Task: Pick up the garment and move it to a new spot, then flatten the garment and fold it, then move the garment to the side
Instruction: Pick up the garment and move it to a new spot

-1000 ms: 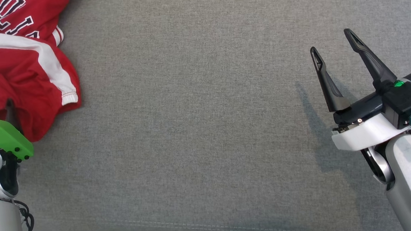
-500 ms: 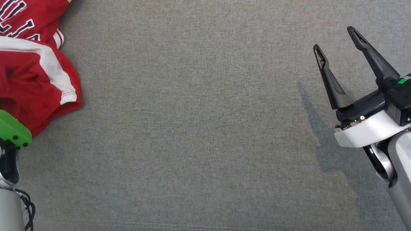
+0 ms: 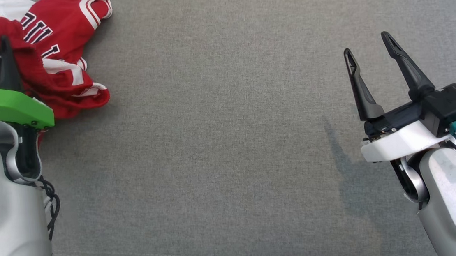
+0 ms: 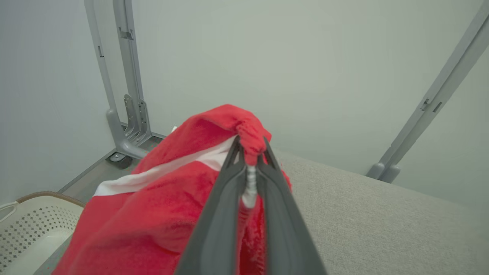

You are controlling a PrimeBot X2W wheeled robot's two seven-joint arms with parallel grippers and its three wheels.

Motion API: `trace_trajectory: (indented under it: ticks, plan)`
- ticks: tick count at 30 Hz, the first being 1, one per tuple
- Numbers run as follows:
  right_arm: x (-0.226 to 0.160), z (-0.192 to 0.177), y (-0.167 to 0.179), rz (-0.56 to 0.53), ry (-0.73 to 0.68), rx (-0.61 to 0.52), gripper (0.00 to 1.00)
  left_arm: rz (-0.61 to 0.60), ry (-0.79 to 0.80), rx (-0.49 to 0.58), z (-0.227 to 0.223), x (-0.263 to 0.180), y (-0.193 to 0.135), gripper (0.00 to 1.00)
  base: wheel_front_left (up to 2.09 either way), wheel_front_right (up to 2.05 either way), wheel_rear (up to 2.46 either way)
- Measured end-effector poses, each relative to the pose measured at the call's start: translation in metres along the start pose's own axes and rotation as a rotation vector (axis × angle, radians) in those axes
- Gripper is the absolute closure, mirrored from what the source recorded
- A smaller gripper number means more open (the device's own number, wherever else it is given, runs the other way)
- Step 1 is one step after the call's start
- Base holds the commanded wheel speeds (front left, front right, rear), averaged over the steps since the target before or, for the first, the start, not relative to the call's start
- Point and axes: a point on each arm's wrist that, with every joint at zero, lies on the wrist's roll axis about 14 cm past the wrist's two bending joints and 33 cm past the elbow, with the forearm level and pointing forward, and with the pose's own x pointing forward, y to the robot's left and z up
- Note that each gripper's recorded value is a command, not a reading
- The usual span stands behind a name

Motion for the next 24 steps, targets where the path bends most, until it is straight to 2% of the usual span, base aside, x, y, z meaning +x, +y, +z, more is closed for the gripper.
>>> trace_trajectory:
  ticks: [6, 9, 14, 19, 24]
  plan:
    - [-0.012, 0.02, -0.004, -0.038, -0.023, -0.005, 0.0, -0.125, -0.099, -0.045, 0.031, -0.01, -0.047, 1.0, 0.0, 0.0, 0.0]
    - [-0.023, 0.025, -0.002, -0.058, -0.019, 0.006, 0.0, -0.204, -0.106, -0.083, 0.031, -0.021, -0.079, 1.0, 0.0, 0.0, 0.0]
    - [-0.044, 0.029, -0.006, -0.091, -0.004, -0.004, 0.0, -0.332, 0.014, -0.147, -0.01, -0.044, -0.132, 1.0, 0.0, 0.0, 0.0]
    - [-0.064, 0.036, -0.017, -0.141, 0.0, -0.021, 0.0, -0.44, 0.169, -0.12, -0.059, -0.068, -0.169, 1.0, 0.0, 0.0, 0.0]
    - [-0.083, 0.041, -0.031, -0.202, 0.002, -0.038, 0.0, -0.581, 0.218, -0.085, -0.076, -0.085, -0.216, 1.0, 0.0, 0.0, 0.0]
